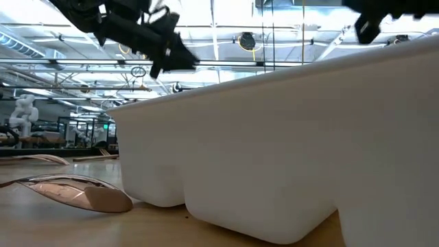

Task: Sort silverware
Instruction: Put the gold fork into the silverware tray

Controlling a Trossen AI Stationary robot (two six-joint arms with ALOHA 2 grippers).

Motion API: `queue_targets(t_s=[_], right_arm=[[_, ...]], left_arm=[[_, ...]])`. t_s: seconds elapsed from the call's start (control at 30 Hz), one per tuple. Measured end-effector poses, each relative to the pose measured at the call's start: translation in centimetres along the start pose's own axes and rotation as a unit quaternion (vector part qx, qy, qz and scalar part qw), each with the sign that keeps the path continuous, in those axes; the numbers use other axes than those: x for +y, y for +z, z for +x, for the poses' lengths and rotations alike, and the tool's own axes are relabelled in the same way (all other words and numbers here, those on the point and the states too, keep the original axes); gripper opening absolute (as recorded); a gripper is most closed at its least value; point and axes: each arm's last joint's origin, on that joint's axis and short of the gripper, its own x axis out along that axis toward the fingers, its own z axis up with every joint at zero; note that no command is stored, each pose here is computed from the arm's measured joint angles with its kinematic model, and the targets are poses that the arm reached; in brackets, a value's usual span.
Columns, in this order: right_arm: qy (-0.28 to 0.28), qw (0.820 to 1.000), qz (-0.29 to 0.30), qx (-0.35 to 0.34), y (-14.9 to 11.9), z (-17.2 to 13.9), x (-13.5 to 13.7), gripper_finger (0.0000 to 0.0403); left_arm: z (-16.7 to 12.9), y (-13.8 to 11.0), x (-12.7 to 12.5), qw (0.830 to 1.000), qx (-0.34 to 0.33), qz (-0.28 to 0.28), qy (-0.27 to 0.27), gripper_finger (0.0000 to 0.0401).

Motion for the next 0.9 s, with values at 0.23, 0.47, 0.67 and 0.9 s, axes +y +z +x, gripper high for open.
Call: queue_targets(t_s=[0.23, 0.47, 0.67, 0.9], right_arm=[[0.101, 0.975, 0.056, -0.191, -7.6, 0.9, -2.3, 0.0059], [0.096, 0.972, 0.05, -0.207, -5.4, 0.9, -1.6, 0.0054], [0.111, 0.971, 0.039, -0.206, -4.9, 0.9, -1.4, 0.0054], [0.107, 0.978, 0.098, -0.147, -5.9, 1.3, -1.7, 0.0054]], left_arm=[[1.1, -3.4, -0.6, 0.998, -0.011, -0.015, -0.063, 0.0134], [2.8, -9.6, 0.5, 0.997, -0.038, -0.056, -0.019, 0.0134], [4.1, -10.1, -0.3, 0.985, 0.002, -0.046, -0.164, 0.0134], [5.4, -7.0, -1.4, 0.954, 0.206, 0.104, -0.19, 0.0134]])
